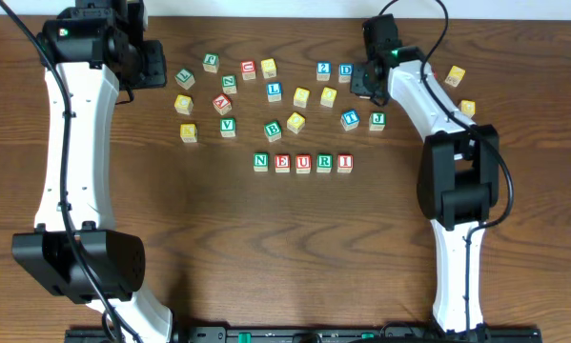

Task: Spell out NEURIPS
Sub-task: 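Carry the P block down and set it right of the I block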

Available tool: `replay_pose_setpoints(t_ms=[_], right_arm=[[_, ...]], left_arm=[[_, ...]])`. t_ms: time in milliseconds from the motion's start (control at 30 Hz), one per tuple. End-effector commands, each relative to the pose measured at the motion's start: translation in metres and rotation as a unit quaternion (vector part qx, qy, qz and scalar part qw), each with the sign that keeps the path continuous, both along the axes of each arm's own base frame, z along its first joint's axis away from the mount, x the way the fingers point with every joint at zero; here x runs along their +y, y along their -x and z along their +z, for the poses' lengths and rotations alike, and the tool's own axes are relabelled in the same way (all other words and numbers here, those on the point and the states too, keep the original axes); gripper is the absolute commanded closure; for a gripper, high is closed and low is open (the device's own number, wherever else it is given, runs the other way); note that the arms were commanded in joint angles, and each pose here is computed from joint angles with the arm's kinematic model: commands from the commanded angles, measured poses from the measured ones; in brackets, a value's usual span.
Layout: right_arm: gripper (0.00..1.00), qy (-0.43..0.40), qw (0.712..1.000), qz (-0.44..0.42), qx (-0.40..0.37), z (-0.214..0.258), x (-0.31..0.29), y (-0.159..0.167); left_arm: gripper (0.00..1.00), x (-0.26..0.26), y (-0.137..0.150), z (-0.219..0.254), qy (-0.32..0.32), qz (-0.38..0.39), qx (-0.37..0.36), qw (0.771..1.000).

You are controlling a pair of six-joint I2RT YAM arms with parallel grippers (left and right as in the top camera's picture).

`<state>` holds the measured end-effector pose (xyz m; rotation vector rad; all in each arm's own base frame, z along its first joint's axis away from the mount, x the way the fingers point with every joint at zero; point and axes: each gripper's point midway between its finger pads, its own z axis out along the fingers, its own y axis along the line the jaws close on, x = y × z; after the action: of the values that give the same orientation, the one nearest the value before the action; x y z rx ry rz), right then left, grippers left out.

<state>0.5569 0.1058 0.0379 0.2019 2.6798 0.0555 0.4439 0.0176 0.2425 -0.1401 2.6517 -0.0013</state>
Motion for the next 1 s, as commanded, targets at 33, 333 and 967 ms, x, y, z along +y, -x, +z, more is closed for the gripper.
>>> replay_pose_setpoints(t_ms=[33,333,967], right_arm=[[0.77,-0.007,0.998,0.0,-0.054,0.082,-0.005,0.003],[0.76,-0.025,0.998,0.029,0.047,0.12,-0.004,0.083],[0.79,0.031,0.967,0.071,0.243,0.015,0.007,0.183]], left_arm=[[0.57,0.0,-0.002,0.005,-0.004,0.001,-0.007,1.0],[0.58,0.0,-0.002,0.005,-0.004,0.001,-0.007,1.0],[0.58,0.0,-0.002,0.005,-0.004,0.001,-0.007,1.0]])
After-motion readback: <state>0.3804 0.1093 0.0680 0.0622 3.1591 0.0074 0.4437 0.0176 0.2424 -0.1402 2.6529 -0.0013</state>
